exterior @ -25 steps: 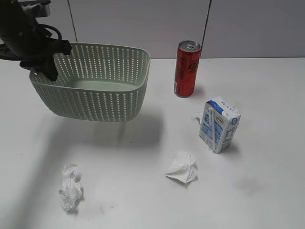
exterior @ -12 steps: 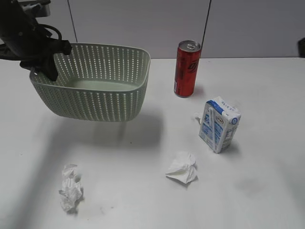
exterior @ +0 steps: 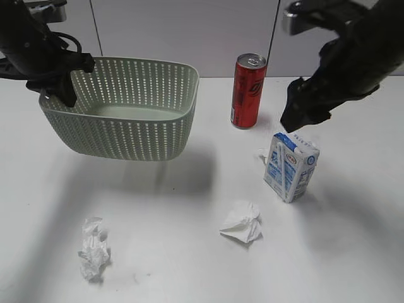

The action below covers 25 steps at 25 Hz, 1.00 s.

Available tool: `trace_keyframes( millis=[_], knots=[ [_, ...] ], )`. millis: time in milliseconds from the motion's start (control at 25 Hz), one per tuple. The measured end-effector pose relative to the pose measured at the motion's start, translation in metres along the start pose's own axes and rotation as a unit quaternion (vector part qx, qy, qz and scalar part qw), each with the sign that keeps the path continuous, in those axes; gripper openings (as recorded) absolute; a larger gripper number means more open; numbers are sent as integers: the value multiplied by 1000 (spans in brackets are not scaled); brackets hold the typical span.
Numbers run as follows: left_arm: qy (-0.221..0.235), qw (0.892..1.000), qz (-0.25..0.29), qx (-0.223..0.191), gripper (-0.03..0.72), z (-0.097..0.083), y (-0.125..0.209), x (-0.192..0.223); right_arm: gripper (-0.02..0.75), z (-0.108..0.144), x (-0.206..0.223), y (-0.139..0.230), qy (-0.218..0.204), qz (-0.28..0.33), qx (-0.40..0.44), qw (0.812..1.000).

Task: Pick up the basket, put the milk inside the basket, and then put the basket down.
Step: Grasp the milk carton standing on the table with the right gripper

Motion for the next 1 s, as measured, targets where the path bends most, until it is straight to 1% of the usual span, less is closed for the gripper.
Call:
trace_keyframes(
  millis=[240,480,560,640,760,800,840,1000],
  knots=[
    [0,1000,0,0,-15,0,0,0,652,-7,71,8,6,83,14,996],
    [0,1000,0,-1,-15,0,0,0,629,-13,123,28,9,139,21,990],
    [0,1000,0,-1,-15,0,0,0,588,-14,134,35,9,155,22,988],
    [0,1000,0,-1,-15,0,0,0,501,-15,142,38,9,162,26,986],
    [0,1000,0,-1,-15,0,0,0,364,-15,144,35,11,155,28,988],
    [0,1000,-1,-1,-15,0,0,0,339,-15,143,34,11,153,28,988],
    [0,1000,-1,-1,-15,0,0,0,326,-15,143,33,12,151,28,988],
    [0,1000,-1,-1,-15,0,0,0,324,-13,136,27,6,164,30,986]
  ],
)
Point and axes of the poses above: a point on each arm's last joint axis where the gripper is mounted, x pointing out along that axis toward the gripper, z along the wrist's bending axis when the last joint is at zero, y = z × x, the point moved 7 cm from there along x, pointing out along that axis toward the gripper, and after that the axes turned 6 degrees about x, right-handed, at the moved point
